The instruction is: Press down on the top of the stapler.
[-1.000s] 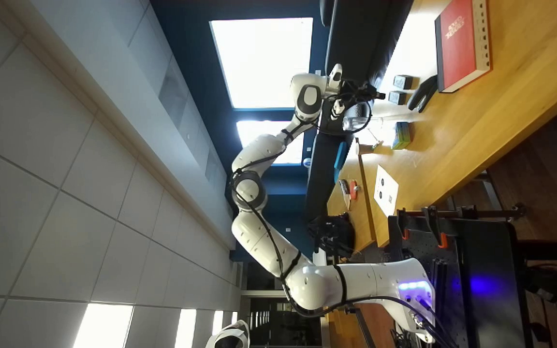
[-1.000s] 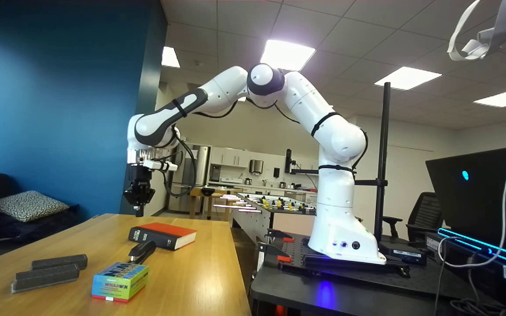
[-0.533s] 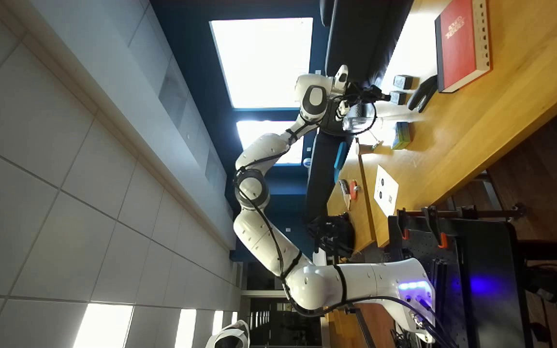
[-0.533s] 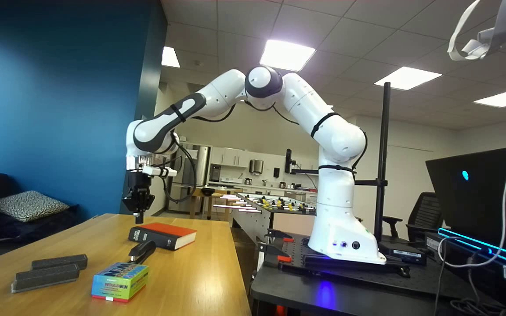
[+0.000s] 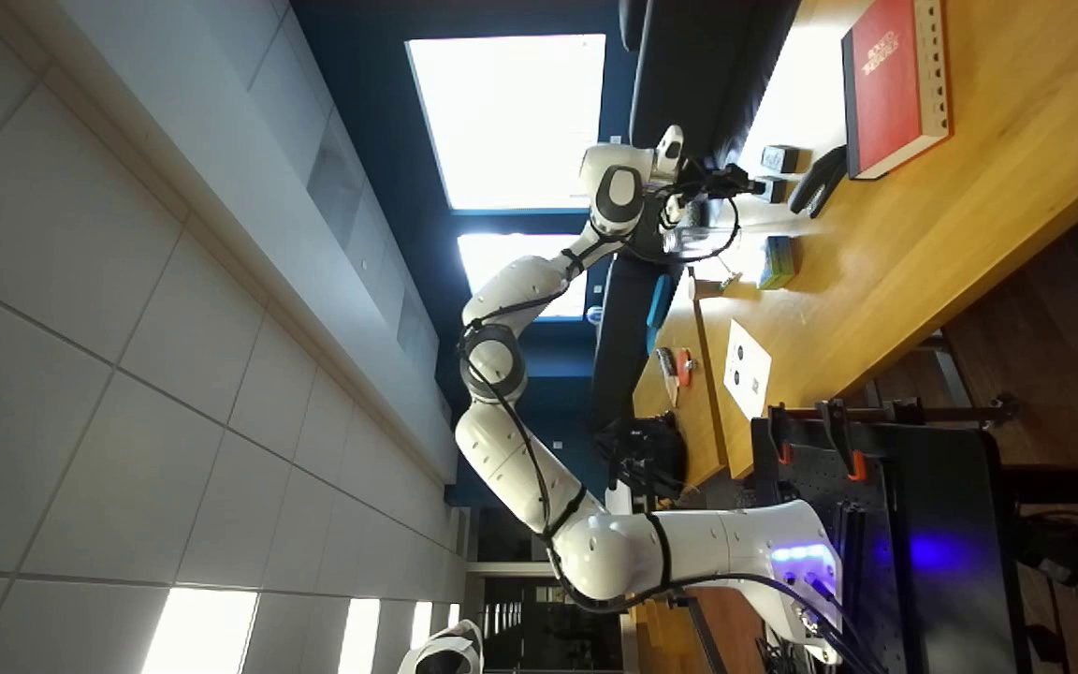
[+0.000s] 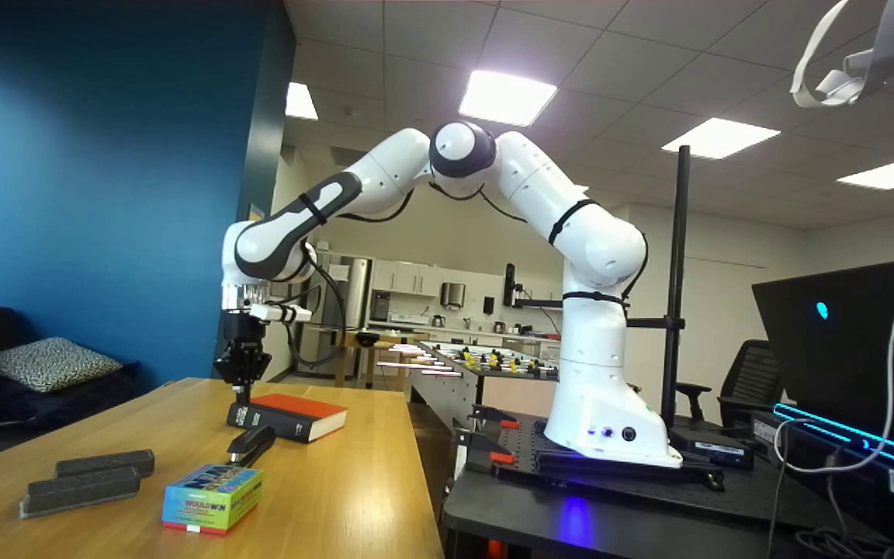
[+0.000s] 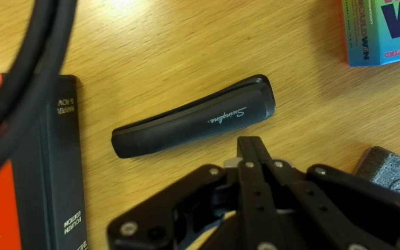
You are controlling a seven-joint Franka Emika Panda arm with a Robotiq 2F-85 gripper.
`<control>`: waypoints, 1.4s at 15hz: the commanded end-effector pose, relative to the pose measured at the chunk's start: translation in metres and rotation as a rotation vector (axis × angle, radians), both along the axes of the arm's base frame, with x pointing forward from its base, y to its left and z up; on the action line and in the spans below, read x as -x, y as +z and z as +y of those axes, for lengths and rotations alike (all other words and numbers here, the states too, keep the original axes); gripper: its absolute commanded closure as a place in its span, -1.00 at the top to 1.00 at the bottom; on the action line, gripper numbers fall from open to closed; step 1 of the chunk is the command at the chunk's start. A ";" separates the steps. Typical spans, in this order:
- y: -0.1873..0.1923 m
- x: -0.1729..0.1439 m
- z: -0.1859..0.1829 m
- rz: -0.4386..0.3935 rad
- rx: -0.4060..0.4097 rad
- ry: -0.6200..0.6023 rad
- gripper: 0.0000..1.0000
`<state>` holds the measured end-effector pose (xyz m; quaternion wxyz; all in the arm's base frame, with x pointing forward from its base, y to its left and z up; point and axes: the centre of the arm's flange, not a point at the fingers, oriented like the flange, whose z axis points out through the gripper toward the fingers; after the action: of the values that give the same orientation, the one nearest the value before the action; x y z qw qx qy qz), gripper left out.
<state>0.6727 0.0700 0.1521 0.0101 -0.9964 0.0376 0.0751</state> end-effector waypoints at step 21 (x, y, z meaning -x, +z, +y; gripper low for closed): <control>-0.044 -0.004 -0.006 0.012 -0.027 0.003 -1.00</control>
<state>0.6684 0.0664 0.0977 0.0099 -0.9948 0.0407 0.0929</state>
